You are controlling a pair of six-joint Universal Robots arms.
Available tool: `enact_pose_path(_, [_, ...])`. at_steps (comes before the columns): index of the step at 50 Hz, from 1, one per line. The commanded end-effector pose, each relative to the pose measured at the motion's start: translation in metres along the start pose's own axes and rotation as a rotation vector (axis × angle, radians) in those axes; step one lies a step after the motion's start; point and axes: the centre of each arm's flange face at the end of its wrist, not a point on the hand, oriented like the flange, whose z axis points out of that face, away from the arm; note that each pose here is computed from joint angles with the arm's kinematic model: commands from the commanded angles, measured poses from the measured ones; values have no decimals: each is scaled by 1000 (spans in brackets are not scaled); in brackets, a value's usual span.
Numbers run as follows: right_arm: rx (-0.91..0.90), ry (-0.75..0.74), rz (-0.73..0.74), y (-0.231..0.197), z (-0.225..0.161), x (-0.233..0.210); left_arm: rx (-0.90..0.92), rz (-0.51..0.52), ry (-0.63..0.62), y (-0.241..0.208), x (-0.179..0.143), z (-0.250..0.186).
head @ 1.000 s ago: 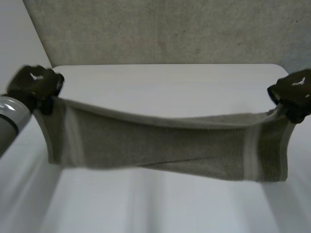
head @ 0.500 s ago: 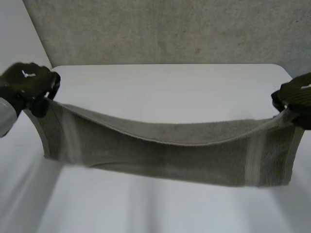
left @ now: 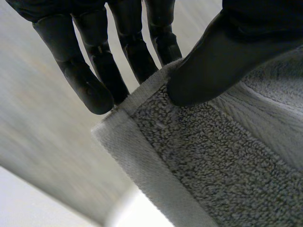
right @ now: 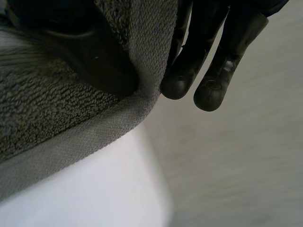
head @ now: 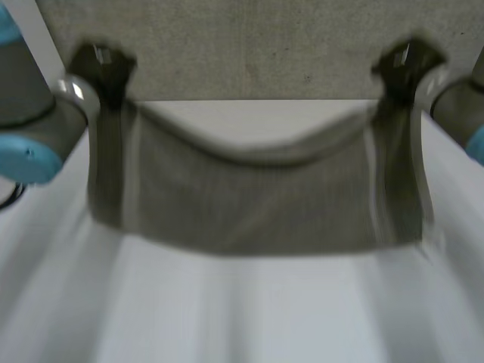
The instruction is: Fold the towel.
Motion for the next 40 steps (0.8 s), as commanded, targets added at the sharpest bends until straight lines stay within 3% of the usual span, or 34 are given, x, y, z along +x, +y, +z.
enact_pose_path(1, [408, 393, 68, -74, -14, 77, 520, -147, -230, -118, -65, -6])
enact_pose_path(5, [420, 407, 65, -79, -25, 85, 558, -154, -244, -131, -75, -7])
enact_pose_path(10, [346, 317, 78, -68, -25, 67, 446, -171, -190, -109, -64, 6])
enact_pose_path(15, [223, 121, 99, -40, -20, 26, 288, -183, -149, -66, -53, 18])
enact_pose_path(20, [78, -97, 133, 0, -26, -28, 37, -198, -30, 13, -10, 14])
enact_pose_path(29, [-87, -324, 153, 61, -46, -101, -113, -144, 88, 105, 49, -17])
enact_pose_path(36, [-163, -392, 152, 83, -59, -122, -201, -27, 150, 135, 68, -47])
enact_pose_path(40, [-165, -338, 159, 79, -66, -97, -180, -8, 132, 124, 51, -54])
